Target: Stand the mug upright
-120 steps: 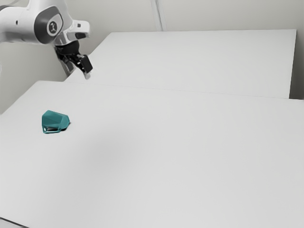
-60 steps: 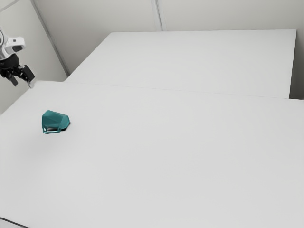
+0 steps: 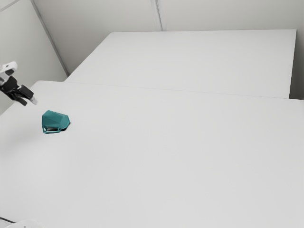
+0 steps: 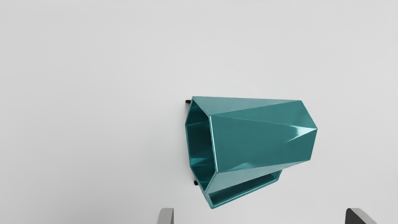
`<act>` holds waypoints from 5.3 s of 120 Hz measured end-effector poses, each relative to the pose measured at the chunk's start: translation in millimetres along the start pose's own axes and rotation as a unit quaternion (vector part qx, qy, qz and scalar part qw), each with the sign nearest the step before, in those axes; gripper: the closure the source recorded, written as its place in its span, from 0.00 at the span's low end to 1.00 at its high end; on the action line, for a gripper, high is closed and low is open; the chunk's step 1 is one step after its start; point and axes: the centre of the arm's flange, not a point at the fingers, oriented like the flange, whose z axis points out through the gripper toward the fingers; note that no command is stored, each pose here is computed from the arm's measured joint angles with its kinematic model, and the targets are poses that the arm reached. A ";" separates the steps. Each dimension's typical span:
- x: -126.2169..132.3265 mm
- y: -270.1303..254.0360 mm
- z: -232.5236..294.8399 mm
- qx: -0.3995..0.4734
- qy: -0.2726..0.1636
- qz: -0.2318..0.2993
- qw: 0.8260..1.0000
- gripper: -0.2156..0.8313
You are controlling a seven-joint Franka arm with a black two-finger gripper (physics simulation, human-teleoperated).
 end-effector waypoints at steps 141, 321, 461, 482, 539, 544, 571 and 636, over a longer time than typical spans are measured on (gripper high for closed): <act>-4.4 -39.9 101.9 -0.177 0.052 -0.123 0.975 0.79; 106.2 306.5 84.6 -0.045 -0.084 -0.014 0.995 0.95; 127.8 482.0 219.2 0.190 -0.053 0.112 0.974 0.96; 127.3 475.9 230.0 0.171 -0.054 0.089 0.980 0.96; 127.7 474.4 220.3 0.161 -0.052 0.077 0.983 0.39; 127.9 474.7 216.0 0.162 -0.051 0.078 0.982 0.36; 126.2 495.4 158.4 0.168 -0.031 0.088 0.981 0.26; 72.0 500.4 -23.8 0.196 -0.050 0.046 0.978 0.21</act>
